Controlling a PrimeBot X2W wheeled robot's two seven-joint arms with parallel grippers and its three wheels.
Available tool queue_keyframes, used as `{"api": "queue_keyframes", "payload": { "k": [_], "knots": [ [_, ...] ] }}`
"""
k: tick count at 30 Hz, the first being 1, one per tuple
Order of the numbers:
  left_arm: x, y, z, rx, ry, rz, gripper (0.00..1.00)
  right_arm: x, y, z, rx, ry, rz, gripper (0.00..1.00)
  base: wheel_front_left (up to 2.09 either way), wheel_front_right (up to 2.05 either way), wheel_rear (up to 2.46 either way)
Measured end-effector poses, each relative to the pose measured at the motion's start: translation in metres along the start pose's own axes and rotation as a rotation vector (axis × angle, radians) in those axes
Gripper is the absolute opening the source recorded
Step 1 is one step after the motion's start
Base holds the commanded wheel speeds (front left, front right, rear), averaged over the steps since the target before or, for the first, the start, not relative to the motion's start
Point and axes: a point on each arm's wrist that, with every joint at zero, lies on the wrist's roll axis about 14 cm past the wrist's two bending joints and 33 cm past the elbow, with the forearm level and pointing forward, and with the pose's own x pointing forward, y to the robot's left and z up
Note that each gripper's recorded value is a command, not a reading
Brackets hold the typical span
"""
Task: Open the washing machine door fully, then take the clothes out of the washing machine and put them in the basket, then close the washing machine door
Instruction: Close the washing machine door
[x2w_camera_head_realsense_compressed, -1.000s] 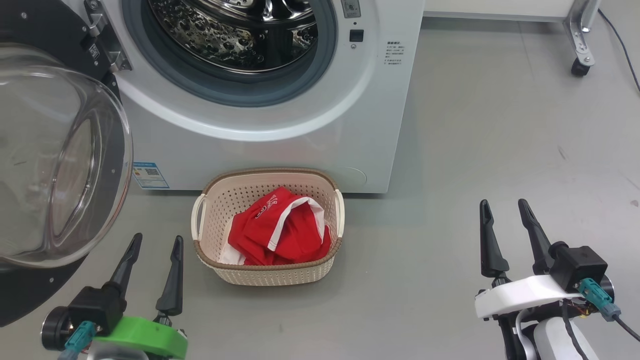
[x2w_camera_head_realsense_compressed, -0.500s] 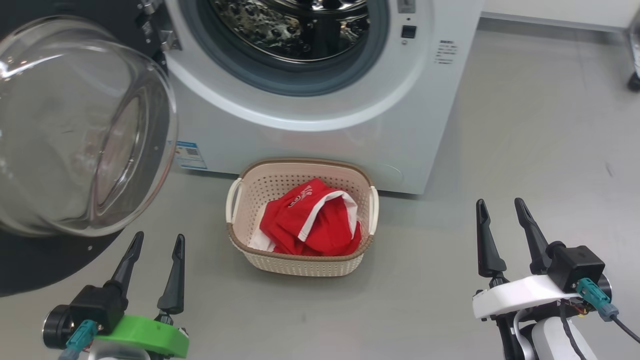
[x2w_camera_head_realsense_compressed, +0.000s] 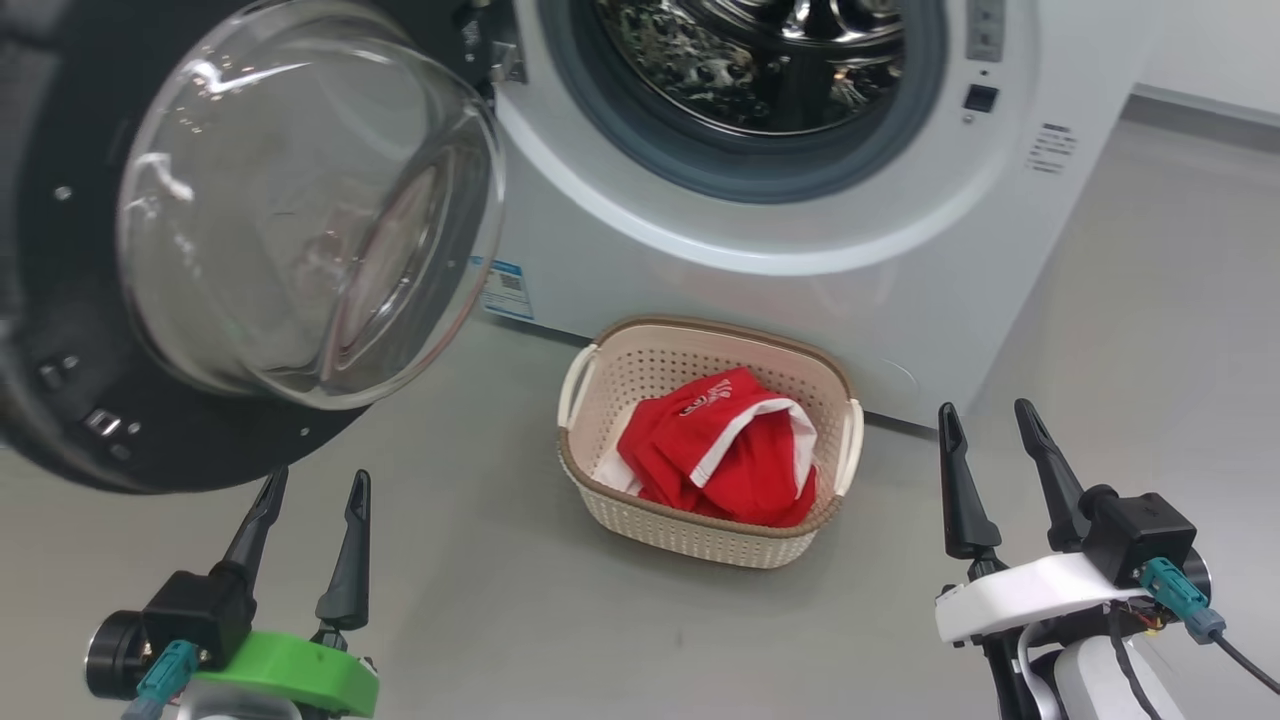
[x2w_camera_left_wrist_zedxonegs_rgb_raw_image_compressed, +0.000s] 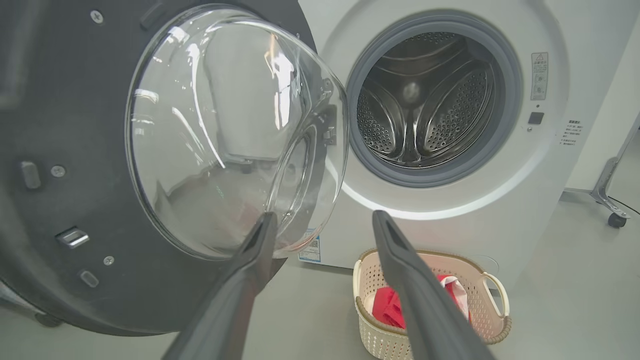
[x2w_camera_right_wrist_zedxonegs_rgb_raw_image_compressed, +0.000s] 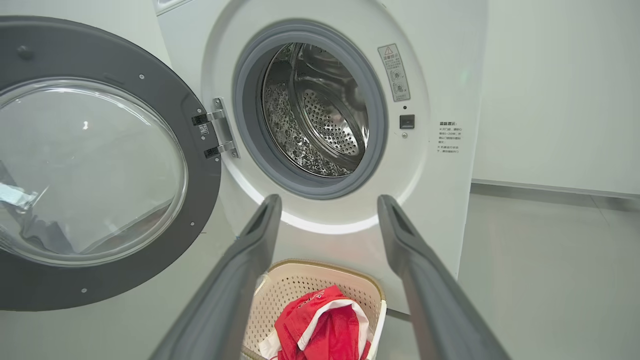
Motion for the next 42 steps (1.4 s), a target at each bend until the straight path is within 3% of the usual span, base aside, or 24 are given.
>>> {"api": "queue_keyframes", "payload": {
  "k": [19,42],
  "knots": [
    [-0.055,0.069,0.023,0.03,-0.066,0.241,1.0,0.017,0.084,-0.024,0.03,0.073,0.26,1.0,0.0,0.0,0.0],
    [-0.065,0.074,0.027,0.039,-0.074,0.275,1.0,0.024,0.095,-0.03,0.041,0.09,0.297,1.0,0.0,0.0,0.0]
  ]
}}
